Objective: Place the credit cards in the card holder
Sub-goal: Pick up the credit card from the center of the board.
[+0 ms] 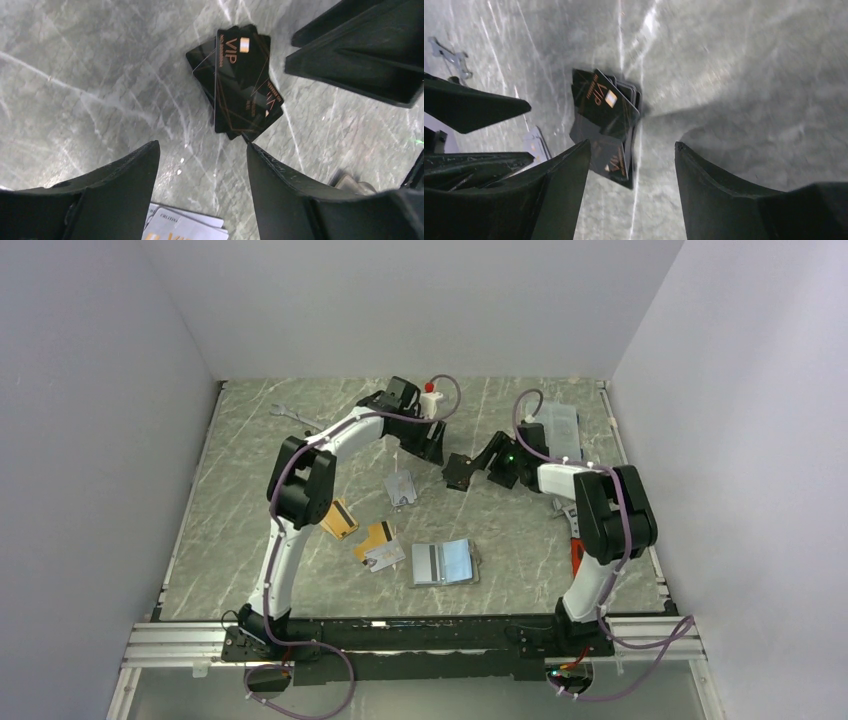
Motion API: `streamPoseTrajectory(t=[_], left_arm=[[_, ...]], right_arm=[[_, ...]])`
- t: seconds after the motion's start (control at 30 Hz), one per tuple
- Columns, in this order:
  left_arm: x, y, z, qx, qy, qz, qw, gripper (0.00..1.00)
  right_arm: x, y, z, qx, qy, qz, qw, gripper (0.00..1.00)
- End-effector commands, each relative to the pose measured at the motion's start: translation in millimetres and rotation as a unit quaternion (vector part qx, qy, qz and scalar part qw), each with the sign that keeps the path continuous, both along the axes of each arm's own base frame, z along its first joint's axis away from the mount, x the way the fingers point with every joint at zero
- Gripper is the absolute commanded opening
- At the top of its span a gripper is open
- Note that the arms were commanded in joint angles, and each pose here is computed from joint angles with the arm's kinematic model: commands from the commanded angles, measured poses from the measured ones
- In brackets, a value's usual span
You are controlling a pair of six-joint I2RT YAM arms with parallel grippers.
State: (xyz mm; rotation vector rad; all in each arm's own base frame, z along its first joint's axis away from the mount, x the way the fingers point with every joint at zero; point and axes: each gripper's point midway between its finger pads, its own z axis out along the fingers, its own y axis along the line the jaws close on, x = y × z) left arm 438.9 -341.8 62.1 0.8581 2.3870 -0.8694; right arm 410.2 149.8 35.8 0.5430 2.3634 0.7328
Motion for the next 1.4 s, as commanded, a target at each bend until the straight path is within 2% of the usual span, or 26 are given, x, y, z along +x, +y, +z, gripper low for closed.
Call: streamPoseTrajectory(t=[0.0, 0.13, 0.27, 0.37, 0.53, 0.67, 0.93, 1.37], left_arm=[[7, -25, 24, -0.054, -0.007, -0.016, 0.998, 0.68], [-2, -24, 21, -0.062, -0.001, -0.022, 0.998, 0.65], [-11, -12, 29, -0.064, 0.003, -0.023, 0.998, 0.62], [-21, 5, 44, -0.069, 0.008, -0.022, 0.997, 0.63], [-32, 44, 71, -0.067, -0.007, -0.018, 0.998, 0.68], [-37, 75, 90, -0.074, -0.006, -0.009, 0.997, 0.69], [-43, 118, 117, -0.078, -0.021, 0.015, 0.997, 0.68], [-66, 141, 127, -0.054, -0.045, 0.019, 0.997, 0.67]], right_arm=[[38, 5, 15, 0.022, -0.051, -0.012, 0.998, 0.65], [61, -6, 17, -0.011, -0.056, -0.019, 0.998, 0.66], [88, -7, 20, -0.112, -0.043, 0.004, 0.993, 0.66], [98, 3, 18, -0.178, -0.032, 0.028, 0.983, 0.69], [98, 36, 13, -0.226, -0.038, 0.073, 0.971, 0.75], [94, 51, 3, -0.271, -0.031, 0.098, 0.957, 0.75], [78, 49, -12, -0.292, -0.009, 0.110, 0.950, 0.71], [12, 57, -38, -0.290, 0.045, 0.135, 0.946, 0.64]])
